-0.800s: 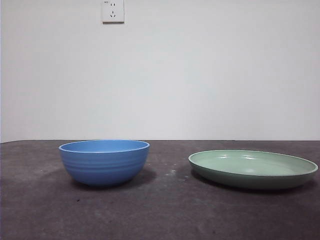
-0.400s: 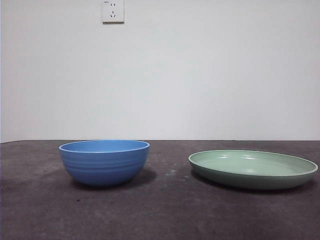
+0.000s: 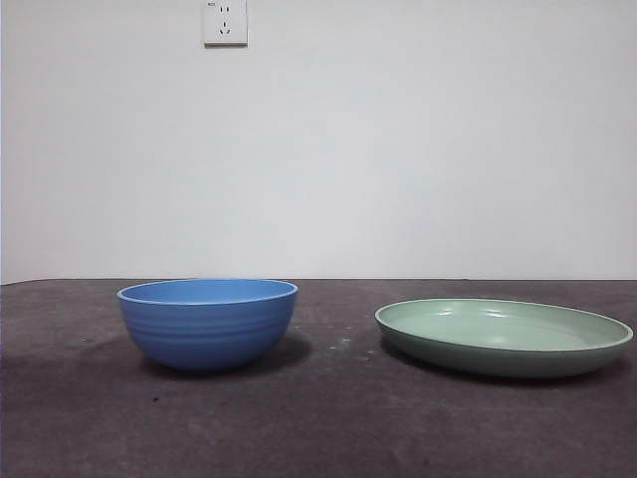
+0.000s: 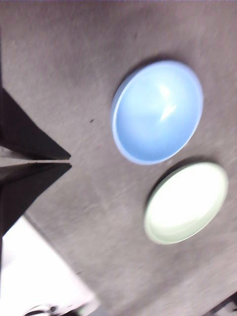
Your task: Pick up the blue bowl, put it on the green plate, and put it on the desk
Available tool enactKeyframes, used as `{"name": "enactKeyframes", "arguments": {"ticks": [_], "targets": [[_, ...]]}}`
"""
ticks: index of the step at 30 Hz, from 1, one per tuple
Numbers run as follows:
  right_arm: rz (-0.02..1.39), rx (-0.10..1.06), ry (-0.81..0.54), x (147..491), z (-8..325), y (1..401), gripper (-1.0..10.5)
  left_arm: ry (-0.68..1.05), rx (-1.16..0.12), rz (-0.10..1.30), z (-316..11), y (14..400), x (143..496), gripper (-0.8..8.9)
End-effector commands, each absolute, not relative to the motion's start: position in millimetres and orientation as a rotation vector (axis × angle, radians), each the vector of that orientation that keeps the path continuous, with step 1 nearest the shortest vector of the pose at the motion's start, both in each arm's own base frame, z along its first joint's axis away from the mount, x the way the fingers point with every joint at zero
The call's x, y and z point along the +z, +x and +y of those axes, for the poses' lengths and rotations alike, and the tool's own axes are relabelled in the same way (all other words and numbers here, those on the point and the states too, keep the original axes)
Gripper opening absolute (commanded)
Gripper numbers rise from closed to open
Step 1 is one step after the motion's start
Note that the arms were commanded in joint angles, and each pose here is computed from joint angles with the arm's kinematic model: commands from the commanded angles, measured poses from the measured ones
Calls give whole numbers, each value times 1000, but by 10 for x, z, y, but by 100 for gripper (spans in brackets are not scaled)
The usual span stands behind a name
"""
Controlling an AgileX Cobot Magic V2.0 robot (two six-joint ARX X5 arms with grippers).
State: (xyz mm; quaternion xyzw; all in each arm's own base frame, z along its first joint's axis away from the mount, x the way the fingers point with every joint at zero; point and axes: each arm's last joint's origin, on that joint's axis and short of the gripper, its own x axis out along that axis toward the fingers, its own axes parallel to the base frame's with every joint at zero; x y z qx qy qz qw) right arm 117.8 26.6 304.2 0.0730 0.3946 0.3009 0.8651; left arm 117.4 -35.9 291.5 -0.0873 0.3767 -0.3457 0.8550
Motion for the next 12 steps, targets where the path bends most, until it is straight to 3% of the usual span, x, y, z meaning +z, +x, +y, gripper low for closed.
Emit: {"name": "enactKeyframes", "arguments": {"ticks": [1, 8, 12], "targets": [[847, 685, 104, 3061, 307, 1164, 10, -136, -780, 777, -395, 1168, 2958, 10], [870, 723, 84, 3049, 351, 1134, 10, -127, -805, 786, -426, 1156, 2954, 12], [871, 722, 86, 3049, 351, 1134, 62, -128, -805, 786, -426, 1156, 2954, 126]]}}
